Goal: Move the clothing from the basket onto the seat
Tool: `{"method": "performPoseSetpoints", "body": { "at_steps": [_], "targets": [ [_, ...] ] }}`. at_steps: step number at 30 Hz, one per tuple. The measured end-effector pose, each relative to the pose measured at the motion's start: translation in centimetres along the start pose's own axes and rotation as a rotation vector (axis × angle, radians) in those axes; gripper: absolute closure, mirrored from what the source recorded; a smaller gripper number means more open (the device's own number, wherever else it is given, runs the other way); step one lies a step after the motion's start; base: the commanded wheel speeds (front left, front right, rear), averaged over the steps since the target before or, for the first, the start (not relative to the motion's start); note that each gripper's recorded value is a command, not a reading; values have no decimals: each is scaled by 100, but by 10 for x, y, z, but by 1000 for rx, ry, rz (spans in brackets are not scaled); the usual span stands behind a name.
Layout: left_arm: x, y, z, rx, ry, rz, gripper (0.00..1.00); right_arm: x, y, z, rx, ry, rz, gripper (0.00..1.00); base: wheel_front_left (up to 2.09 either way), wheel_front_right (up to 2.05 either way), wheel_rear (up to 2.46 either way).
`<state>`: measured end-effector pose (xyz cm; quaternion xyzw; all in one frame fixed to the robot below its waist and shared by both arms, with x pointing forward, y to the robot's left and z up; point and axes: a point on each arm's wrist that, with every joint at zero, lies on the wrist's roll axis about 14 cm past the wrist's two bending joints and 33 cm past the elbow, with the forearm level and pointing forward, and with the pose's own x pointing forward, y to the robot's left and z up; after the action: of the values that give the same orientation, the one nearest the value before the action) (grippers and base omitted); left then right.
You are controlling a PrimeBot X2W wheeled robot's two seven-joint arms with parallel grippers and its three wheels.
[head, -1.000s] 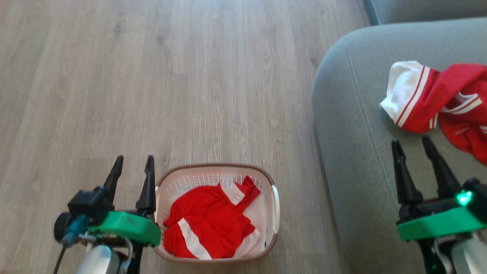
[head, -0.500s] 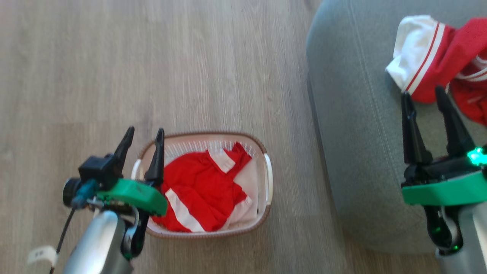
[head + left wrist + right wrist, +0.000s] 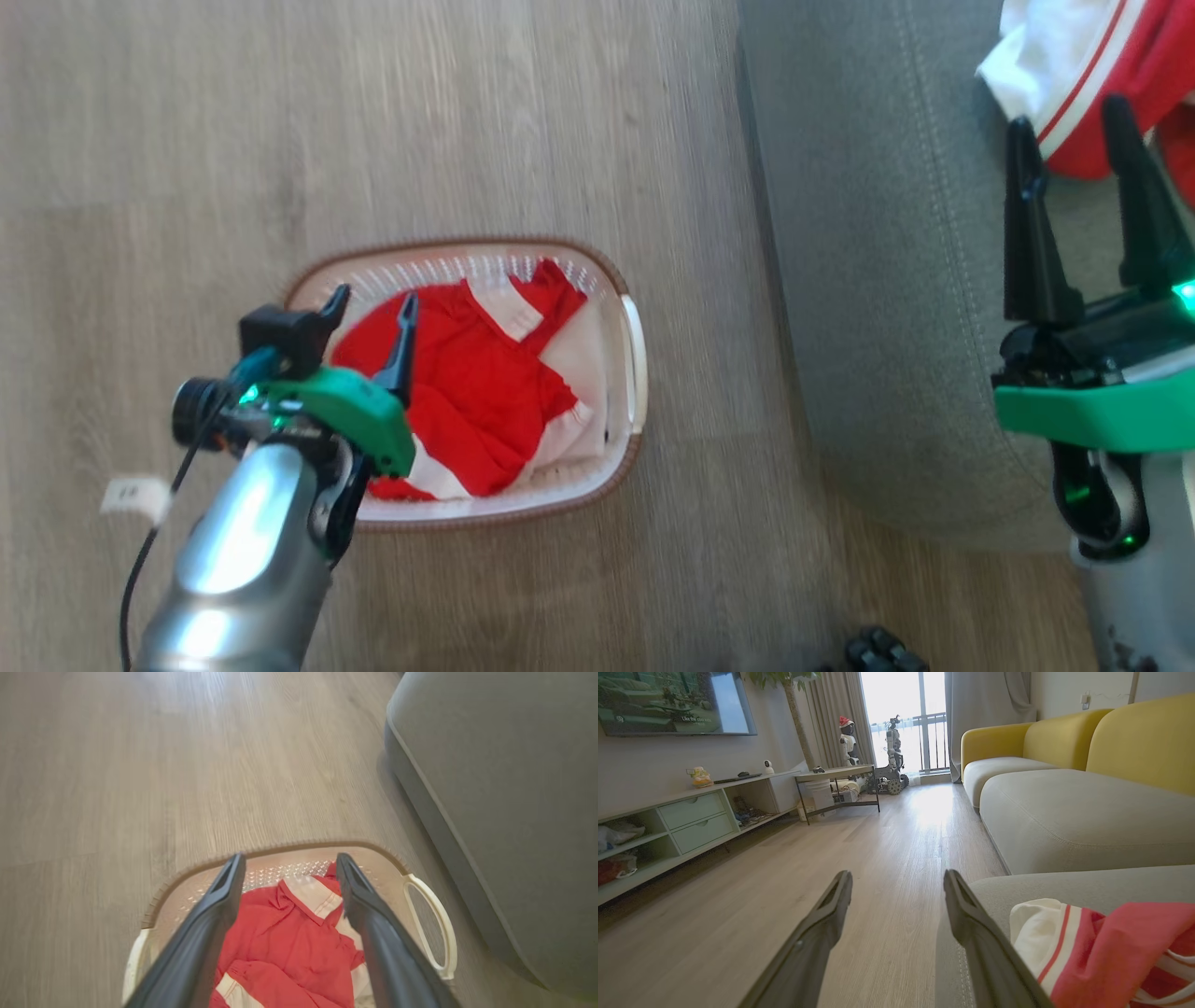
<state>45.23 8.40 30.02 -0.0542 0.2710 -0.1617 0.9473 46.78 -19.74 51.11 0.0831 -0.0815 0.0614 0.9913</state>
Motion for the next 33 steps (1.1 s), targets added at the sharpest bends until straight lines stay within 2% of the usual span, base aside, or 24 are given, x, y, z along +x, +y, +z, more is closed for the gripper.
{"method": "performPoseSetpoints", "body": {
  "at_steps": [12, 15, 21, 25, 33],
  "targets": [
    [47, -9, -79, 112, 320, -108, 0, 22, -6, -31, -10, 29, -3, 0, 0, 0, 0],
    [47, -6, -106, 142, 413, -126, 0, 22, -11, -39, -15, 48, -14, 0, 0, 0, 0],
    [34, -2, -162, 273, 608, -201, 0, 24, -19, -53, -21, 70, -36, 0, 0, 0, 0],
    [33, 2, -184, 354, 685, -244, 0, 26, -20, -62, -22, 85, -39, 0, 0, 0, 0],
    [42, 7, -213, 401, 789, -282, 0, 29, -27, -77, -45, 110, -43, 0, 0, 0, 0]
  ]
}}
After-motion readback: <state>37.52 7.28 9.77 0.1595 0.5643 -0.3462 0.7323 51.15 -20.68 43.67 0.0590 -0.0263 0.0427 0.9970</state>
